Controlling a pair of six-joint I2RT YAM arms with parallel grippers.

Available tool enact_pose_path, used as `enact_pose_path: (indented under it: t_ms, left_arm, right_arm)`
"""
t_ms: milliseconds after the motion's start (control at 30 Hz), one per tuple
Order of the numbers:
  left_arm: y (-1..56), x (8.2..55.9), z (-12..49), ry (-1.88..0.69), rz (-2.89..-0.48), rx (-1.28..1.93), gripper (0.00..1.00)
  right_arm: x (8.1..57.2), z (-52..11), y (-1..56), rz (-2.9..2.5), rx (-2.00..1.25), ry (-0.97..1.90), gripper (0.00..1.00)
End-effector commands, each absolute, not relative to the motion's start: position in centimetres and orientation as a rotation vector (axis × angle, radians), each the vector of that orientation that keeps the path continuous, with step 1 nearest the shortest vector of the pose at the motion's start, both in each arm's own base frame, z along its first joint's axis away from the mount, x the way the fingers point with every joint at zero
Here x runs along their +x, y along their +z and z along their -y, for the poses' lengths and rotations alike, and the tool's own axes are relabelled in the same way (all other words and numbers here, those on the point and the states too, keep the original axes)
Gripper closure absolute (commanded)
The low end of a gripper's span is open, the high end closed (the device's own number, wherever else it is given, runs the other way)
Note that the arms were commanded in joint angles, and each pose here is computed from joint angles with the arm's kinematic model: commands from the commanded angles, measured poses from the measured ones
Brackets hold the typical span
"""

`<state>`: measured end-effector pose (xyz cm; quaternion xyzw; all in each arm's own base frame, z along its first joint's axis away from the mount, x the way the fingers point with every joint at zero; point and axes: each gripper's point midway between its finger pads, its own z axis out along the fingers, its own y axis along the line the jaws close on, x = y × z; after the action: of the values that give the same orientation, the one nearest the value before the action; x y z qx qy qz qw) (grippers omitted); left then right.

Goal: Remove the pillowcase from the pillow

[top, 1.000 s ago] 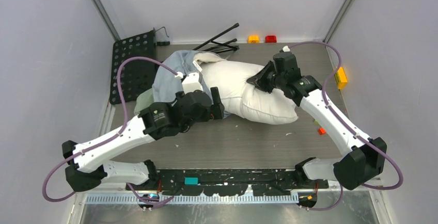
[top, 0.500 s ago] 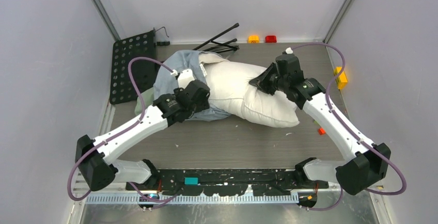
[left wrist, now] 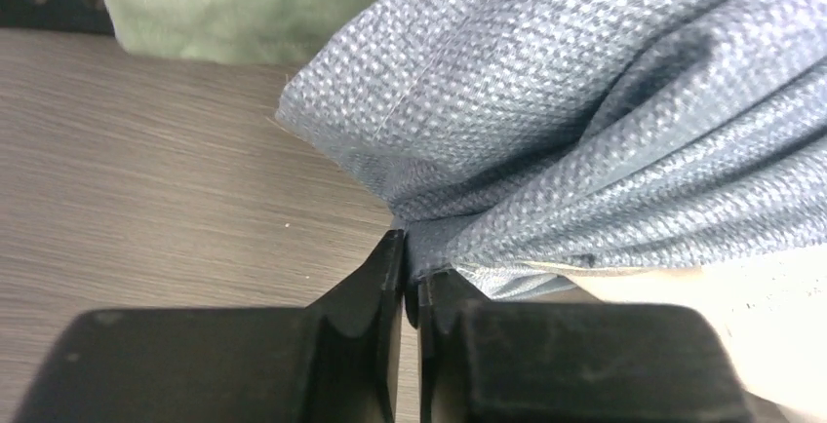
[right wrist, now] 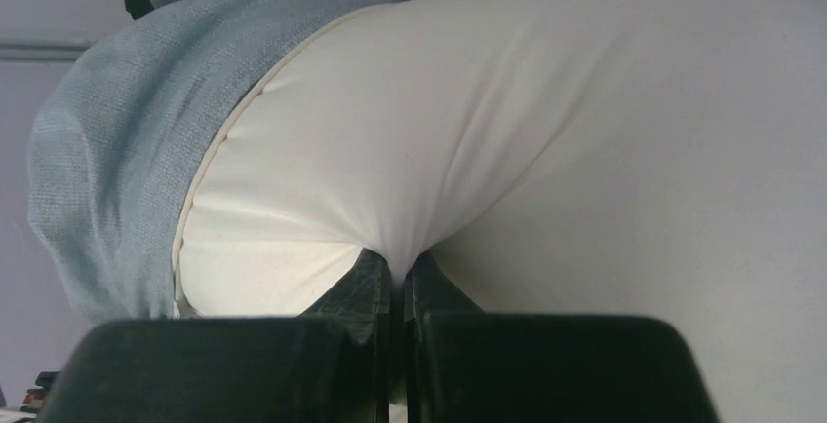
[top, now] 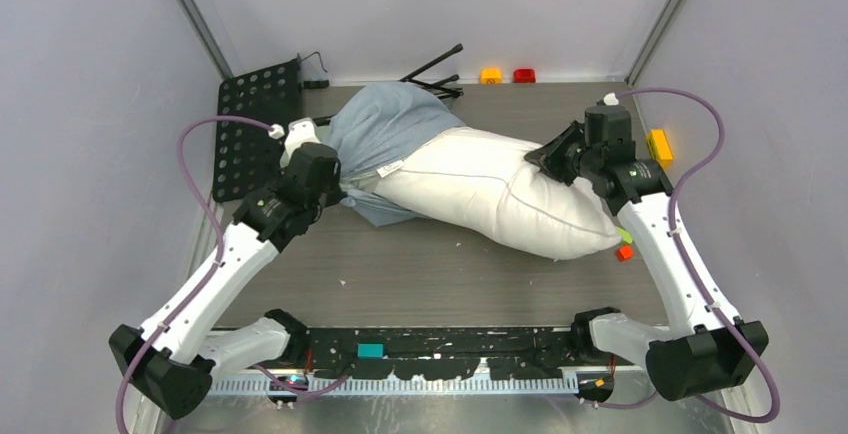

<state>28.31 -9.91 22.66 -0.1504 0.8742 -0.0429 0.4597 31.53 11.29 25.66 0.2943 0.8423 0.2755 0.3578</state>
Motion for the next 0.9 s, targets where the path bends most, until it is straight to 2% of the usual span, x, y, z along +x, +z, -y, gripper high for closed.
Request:
enact_pose_path:
  t_ms: [0,33,67,100,133,167,200,267,400,600,867]
  left_arm:
    - [25.8,27.3,3.8,0.163,-2.053,-0.341,0.97]
    - [26.4,27.4,4.1,0.133,-2.041,-0.328,0.99]
    - [27.1,27.5,4.6,0.094,-2.029,-0.309,1.00]
    - [27.9,27.6,5.1,0.053,-2.012,-0.291,1.00]
    - [28.6,27.6,5.6,0.009,-1.998,-0.276,1.00]
    - [29.3,27.7,6.2,-0.035,-1.986,-0.262,1.00]
    - [29.9,27.8,7.0,-0.085,-1.979,-0.238,1.00]
    - [31.5,27.8,9.4,-0.218,-1.981,-0.152,1.00]
    - [33.3,27.6,12.3,-0.371,-2.019,-0.057,1.00]
    - [36.4,26.8,14.2,-0.542,-1.960,-0.058,1.00]
    - [35.8,26.2,14.5,-0.556,-2.000,-0.031,1.00]
  right_arm:
    - [34.8,-7.3,31.7,-1.937,0.701,0.616,1.00]
    - [35.1,-8.3,31.5,-1.980,0.639,0.648,0.98]
    - [35.3,-9.2,31.5,-2.021,0.571,0.683,0.90]
    - [35.4,-10.2,31.4,-2.069,0.490,0.714,0.78]
    - [35.3,-11.1,31.5,-2.114,0.406,0.742,0.58]
    - [35.1,-11.7,31.5,-2.154,0.335,0.764,0.44]
    - [34.8,-12.2,31.8,-2.174,0.266,0.784,0.34]
    - [34.1,-12.8,32.8,-2.163,0.147,0.791,0.20]
    - [33.6,-13.5,34.5,-2.141,0.077,0.681,0.13]
    - [30.3,-22.0,36.6,-2.107,-0.322,0.605,0.13]
    - [26.6,-29.2,32.5,-2.080,-0.641,0.497,0.12]
